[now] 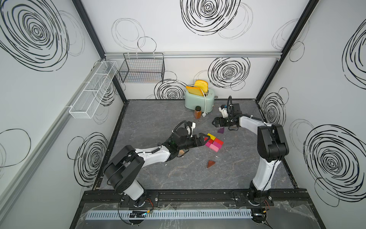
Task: Assemble a piece of candy with building blocks
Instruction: Assemble the building block at the center of the board.
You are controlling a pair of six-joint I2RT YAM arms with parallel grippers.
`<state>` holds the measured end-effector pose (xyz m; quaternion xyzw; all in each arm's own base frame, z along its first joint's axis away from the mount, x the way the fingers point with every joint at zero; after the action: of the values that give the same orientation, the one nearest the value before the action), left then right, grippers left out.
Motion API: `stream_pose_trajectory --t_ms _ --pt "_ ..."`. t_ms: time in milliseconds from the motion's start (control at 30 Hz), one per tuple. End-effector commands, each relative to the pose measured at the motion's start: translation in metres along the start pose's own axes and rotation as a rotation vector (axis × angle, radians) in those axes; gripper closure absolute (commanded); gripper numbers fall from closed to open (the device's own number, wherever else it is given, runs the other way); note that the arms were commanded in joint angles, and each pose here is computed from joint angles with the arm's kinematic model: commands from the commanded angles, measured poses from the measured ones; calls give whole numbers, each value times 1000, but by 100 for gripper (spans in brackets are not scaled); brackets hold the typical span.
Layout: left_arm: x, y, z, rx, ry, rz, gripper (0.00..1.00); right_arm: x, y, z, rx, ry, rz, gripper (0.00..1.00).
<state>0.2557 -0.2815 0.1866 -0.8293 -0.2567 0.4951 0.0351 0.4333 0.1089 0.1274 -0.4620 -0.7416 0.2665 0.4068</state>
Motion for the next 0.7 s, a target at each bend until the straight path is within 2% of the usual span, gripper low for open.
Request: stream_pose_trajectory --t_ms 0,333,667 --pt "-6 -8 -1 -11 27 12 2 7 8 -1 43 -37 -19 3" --pt "-5 -11 -2 -18 29 12 2 2 16 13 108 -27 -1 5" --pt "-2 -11 0 -18 23 15 2 1 11 27 149 -16 9 12"
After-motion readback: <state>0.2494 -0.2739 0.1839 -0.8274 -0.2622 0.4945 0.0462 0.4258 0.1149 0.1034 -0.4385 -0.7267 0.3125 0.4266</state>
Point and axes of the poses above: each gripper's point midway between its finger pads, its own y axis out along the fingers, its own x axis along the line the jaws close on, z = x × y, the point moved 8 cm from there along -y, back along the fingers, and after that the axes turned 5 degrees about y, right-handed, at the moved point
